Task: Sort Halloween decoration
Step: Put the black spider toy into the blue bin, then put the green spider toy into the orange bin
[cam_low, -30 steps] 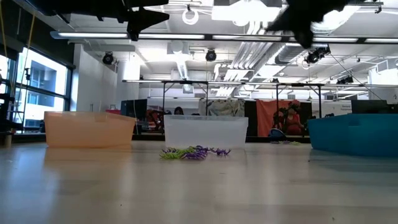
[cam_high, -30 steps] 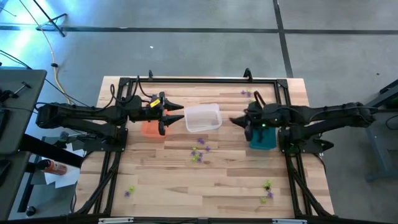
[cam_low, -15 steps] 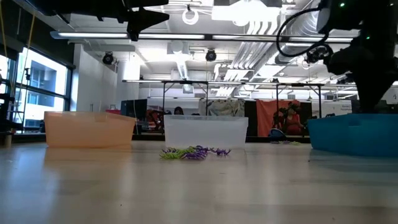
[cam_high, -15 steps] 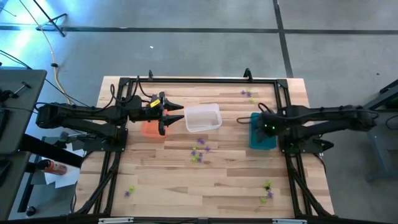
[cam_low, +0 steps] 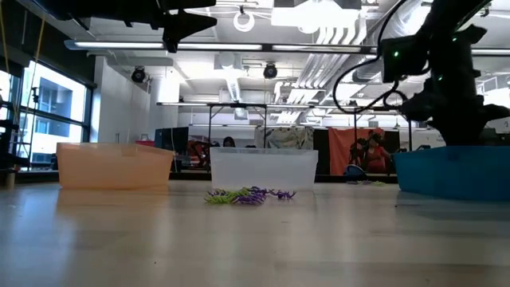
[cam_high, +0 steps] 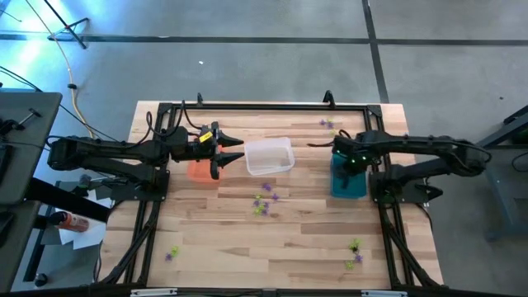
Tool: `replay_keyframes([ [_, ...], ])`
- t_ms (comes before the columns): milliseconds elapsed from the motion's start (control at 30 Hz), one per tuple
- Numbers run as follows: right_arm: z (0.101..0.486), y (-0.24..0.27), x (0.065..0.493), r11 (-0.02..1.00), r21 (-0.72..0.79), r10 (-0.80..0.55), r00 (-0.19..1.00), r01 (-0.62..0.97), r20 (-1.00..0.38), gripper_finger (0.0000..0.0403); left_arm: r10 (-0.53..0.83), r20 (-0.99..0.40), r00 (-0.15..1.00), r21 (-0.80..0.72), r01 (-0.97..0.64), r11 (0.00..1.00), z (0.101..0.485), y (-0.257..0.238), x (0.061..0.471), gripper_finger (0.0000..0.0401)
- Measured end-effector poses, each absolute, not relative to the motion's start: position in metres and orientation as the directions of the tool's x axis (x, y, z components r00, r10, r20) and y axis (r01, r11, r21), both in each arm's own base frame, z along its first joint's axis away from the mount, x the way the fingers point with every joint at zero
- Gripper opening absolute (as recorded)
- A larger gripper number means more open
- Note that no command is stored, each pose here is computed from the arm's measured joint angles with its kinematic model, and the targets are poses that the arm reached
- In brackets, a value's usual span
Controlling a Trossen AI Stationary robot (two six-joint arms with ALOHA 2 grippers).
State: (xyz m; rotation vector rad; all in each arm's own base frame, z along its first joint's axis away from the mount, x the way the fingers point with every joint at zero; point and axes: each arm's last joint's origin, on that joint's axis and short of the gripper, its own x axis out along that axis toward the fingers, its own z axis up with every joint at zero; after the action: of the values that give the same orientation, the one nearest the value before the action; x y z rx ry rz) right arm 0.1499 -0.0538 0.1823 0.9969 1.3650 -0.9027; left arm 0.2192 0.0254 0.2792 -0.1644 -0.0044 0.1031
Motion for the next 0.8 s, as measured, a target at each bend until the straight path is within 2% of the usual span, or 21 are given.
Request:
replay_keyframes([
  [300,0.163,-0.068,0.161,0.365,0.014,0.098,-0.023,0.931,-0.995,0.0,0.103,-0.006,0.995,-0.181,-0.102,0.978,0.279,0.025,0.219,0.019],
  [567,0.16,-0.069,0.162,0.384,0.01,0.106,-0.033,0.923,-0.994,0.0003,0.103,-0.006,0.995,-0.18,-0.102,0.978,0.279,0.025,0.219,0.019],
  [667,0.16,-0.069,0.162,0.385,0.004,0.099,-0.036,0.923,-0.994,0.002,0.103,-0.006,0.995,-0.18,-0.102,0.978,0.279,0.025,0.219,0.019],
  [800,0.162,-0.069,0.161,0.392,-0.002,0.077,-0.035,0.92,-0.996,0.0067,0.103,-0.005,0.995,-0.18,-0.102,0.978,0.279,0.025,0.219,0.019],
])
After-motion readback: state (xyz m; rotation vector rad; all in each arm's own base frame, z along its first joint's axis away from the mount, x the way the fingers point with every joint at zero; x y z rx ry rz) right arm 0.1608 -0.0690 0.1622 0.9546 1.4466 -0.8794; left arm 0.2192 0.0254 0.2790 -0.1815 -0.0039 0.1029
